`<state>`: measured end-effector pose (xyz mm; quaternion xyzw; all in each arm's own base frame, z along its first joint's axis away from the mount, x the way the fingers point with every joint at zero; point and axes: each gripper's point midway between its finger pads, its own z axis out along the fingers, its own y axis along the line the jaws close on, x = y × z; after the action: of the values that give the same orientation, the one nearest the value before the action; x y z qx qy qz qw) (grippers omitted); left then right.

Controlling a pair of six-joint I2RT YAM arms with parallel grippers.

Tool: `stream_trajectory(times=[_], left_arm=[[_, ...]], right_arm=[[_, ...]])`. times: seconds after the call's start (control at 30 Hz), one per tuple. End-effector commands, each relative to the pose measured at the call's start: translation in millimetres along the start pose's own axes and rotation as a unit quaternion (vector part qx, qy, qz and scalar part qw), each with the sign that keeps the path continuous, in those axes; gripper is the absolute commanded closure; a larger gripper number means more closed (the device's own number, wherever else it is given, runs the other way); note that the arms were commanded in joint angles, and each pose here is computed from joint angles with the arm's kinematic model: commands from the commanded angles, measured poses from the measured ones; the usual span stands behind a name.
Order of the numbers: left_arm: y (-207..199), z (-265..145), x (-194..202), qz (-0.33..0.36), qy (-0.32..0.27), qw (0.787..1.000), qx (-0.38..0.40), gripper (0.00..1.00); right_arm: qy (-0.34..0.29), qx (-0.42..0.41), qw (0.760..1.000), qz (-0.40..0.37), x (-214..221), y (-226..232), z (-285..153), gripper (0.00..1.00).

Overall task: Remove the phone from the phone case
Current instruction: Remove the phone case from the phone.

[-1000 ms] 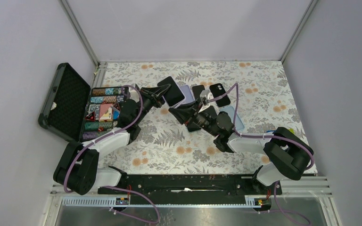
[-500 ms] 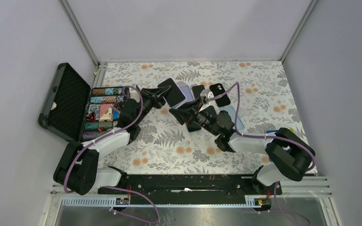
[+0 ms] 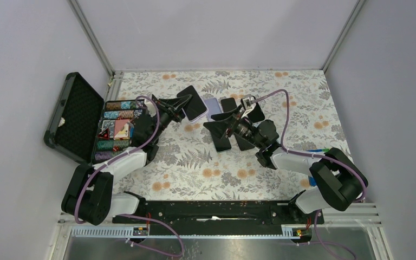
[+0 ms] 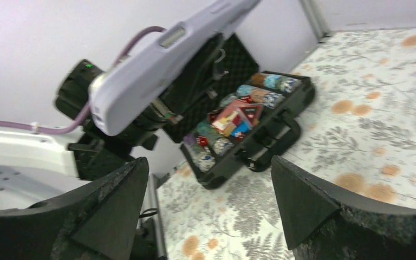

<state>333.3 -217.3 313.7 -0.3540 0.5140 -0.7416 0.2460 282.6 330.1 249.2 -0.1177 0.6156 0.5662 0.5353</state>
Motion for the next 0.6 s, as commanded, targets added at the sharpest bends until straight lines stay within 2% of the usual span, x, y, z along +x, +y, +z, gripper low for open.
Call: stream_trajectory(times=[0.0,0.1,0.3,0.5,0.57], left_arm=[[-41.1,-9.5,19.1,0.007,0.04,0.996,0.076,1.0],[-38.9,-10.1,18.6,0.006,0.04,0.996,0.075,1.0],[-39.6,-10.4,21.3,0.006,0.049,0.996,0.077,1.0],[-40.5,-10.8,23.2,0.009,0.054,0.995,0.078,1.0],[-41.0,-10.8,23.3,0.009,0.053,0.995,0.078,1.0]], right_arm=[[-0.02,-0.109,0.993,0.028,-21.8,49.8,-0.6,0.1],[-0.037,-0.136,0.989,0.04,-33.7,64.5,-3.1,0.11],[-0.056,-0.166,0.98,0.093,-63.0,89.3,2.6,0.22],[-0.058,-0.148,0.975,0.155,-66.8,81.5,14.8,0.19],[-0.053,-0.131,0.976,0.167,-63.5,73.8,19.4,0.21]])
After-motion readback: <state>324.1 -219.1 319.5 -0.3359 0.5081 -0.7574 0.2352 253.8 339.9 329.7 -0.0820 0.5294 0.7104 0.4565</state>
